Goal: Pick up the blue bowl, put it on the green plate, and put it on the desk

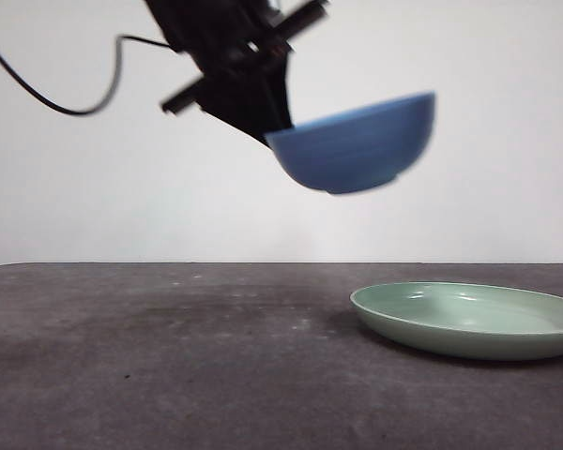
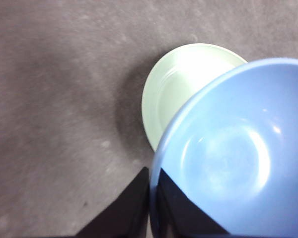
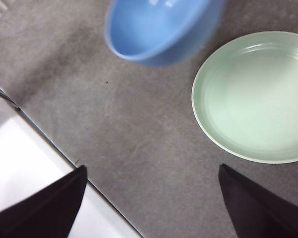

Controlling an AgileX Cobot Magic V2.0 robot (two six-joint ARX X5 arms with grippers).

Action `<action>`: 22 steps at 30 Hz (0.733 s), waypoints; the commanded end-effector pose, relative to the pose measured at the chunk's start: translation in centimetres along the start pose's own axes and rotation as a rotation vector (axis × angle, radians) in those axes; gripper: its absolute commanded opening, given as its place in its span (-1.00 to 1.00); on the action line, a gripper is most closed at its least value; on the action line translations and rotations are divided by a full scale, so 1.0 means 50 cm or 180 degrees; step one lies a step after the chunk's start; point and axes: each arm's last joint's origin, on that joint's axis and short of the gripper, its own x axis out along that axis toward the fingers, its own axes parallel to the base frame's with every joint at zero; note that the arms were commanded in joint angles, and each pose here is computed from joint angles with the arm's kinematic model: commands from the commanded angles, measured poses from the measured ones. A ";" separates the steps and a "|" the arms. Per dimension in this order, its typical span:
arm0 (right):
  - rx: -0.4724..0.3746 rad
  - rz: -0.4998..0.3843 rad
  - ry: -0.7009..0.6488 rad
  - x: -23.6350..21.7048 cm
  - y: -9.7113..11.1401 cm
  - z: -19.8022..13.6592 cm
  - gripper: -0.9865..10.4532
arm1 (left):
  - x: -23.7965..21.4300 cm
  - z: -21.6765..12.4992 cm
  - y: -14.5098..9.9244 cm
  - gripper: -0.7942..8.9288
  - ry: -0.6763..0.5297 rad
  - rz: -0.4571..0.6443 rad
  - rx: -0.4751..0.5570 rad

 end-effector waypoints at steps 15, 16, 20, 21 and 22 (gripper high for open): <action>0.0055 -0.0168 -0.0068 -0.031 0.020 -0.020 -0.09 | 0.238 0.064 -0.063 -0.80 0.0406 -0.0110 0.0129; 0.0055 -0.0168 -0.0068 -0.031 0.020 -0.020 -0.09 | 0.247 0.066 -0.063 -0.80 0.0415 -0.0110 0.0129; 0.0054 -0.0169 -0.0069 -0.031 0.020 -0.020 -0.09 | 0.281 0.069 -0.063 -0.80 0.0425 -0.0108 0.0135; 0.0054 -0.0168 -0.0069 -0.031 0.020 -0.020 -0.09 | 0.286 0.069 -0.062 -0.80 0.0432 -0.0104 0.0134; 0.0054 -0.0169 -0.0069 -0.031 0.020 -0.020 -0.09 | 0.292 0.067 -0.061 -0.80 0.0450 -0.0097 0.0130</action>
